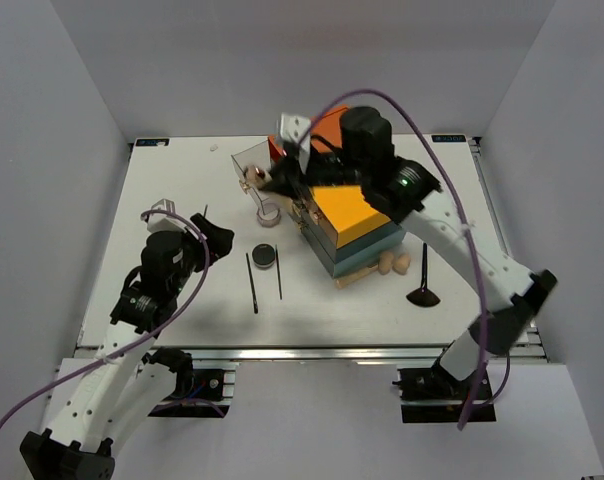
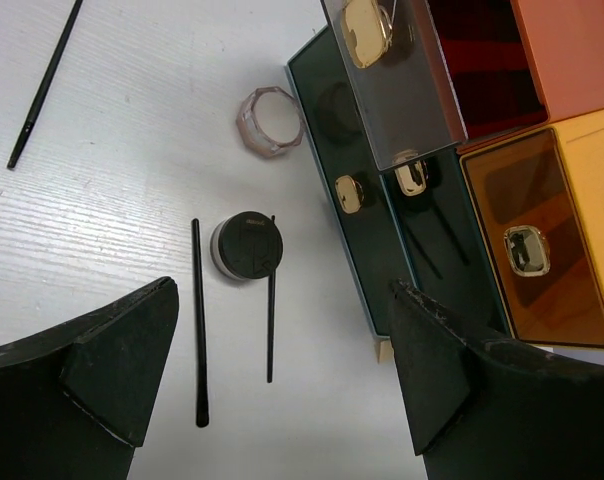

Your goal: Organize the makeup

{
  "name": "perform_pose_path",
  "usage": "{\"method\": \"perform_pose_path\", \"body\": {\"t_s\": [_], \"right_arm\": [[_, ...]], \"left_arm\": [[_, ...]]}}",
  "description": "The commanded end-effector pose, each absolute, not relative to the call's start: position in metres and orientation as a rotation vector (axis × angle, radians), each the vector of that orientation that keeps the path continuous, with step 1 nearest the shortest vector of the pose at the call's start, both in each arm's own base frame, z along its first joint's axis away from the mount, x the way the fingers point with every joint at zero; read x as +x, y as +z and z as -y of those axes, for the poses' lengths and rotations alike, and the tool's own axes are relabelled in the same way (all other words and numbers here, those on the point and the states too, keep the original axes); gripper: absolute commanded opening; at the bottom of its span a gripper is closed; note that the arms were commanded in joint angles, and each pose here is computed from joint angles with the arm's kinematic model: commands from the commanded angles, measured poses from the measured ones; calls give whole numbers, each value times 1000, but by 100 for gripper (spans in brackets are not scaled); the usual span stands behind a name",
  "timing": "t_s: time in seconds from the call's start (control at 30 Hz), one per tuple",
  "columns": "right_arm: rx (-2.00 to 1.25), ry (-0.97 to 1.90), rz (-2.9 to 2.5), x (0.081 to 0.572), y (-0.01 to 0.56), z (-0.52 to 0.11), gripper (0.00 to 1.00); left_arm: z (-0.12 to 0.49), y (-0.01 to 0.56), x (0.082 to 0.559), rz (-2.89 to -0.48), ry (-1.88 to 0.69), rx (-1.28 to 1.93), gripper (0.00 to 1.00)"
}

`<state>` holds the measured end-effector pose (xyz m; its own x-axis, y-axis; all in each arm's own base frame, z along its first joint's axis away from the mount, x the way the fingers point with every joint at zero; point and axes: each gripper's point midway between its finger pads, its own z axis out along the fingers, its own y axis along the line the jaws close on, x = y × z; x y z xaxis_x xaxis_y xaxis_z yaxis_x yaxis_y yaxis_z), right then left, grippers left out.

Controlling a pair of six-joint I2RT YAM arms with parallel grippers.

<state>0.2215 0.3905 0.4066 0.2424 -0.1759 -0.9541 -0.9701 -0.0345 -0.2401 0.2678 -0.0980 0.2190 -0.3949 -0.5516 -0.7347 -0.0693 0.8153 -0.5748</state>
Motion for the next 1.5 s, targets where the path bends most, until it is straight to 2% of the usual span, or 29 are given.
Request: {"method": "perform_pose_path", "body": {"t_s": [0.0,0.1,0.33,0.47,0.53,0.57,0.6,0.73,0.77,0.8,0.83,0.87,0.93,1.03,1.07,1.13,1.17,1.2,1.23,1.27,1.3,1.37,1.4,1.43,1.47], "right_arm": [[-1097,795,-1092,304,471,-425,0],[-1025,760,-1119,340,465,-448,0],[-935,513,-1195,418,406,-470,0],[-948,462,-1221,432,387,-467,0],[-959,439,-1236,433,382,-464,4],[-977,418,-1245,434,374,-462,7],[-988,404,-1255,434,368,-461,14],[-987,351,-1302,444,358,-440,33],[-983,346,-1320,447,357,-433,39],[-984,347,-1320,447,359,-430,53],[-988,356,-1311,443,364,-425,59],[-991,365,-1300,438,368,-423,72],[-1014,393,-1274,422,374,-417,77],[-975,455,-1218,401,410,-406,77],[-954,472,-1203,398,424,-399,73],[-912,586,-1153,376,466,-381,64],[-907,616,-1144,377,474,-364,54],[-923,661,-1083,360,495,-348,51],[-1051,805,-1000,329,493,-348,49],[-1115,852,-1012,330,466,-330,49],[-1268,946,-857,286,471,-317,46],[-1373,975,-844,274,428,-291,43],[-1432,958,-780,255,426,-275,38],[-1483,1109,-870,228,394,-261,36],[-1530,946,-771,233,380,-247,35]], "left_arm": [[92,229,261,-1904,-555,-488,94],[89,231,257,-1895,-549,-493,95],[89,234,258,-1882,-555,-502,95],[89,235,258,-1884,-554,-501,94],[89,235,258,-1885,-558,-498,94],[90,235,258,-1886,-562,-498,95],[91,235,259,-1886,-565,-496,95],[100,239,264,-1887,-602,-452,95],[103,244,265,-1883,-612,-429,95],[109,245,265,-1893,-638,-402,95],[113,249,267,-1888,-652,-382,95],[116,252,270,-1895,-656,-354,95],[126,260,273,-1890,-695,-307,95],[140,277,277,-1878,-755,-231,93],[145,281,276,-1874,-765,-201,91],[153,297,276,-1850,-793,-155,78],[160,300,273,-1848,-809,-125,74],[165,304,273,-1842,-820,-106,64],[168,304,272,-1843,-824,-92,58],[173,302,270,-1853,-830,-73,51],[175,300,270,-1859,-833,-65,38],[181,297,267,-1873,-840,-40,29],[182,294,266,-1889,-835,-35,26],[182,290,264,-1899,-834,-33,22],[182,286,262,-1911,-836,-39,22]]}}
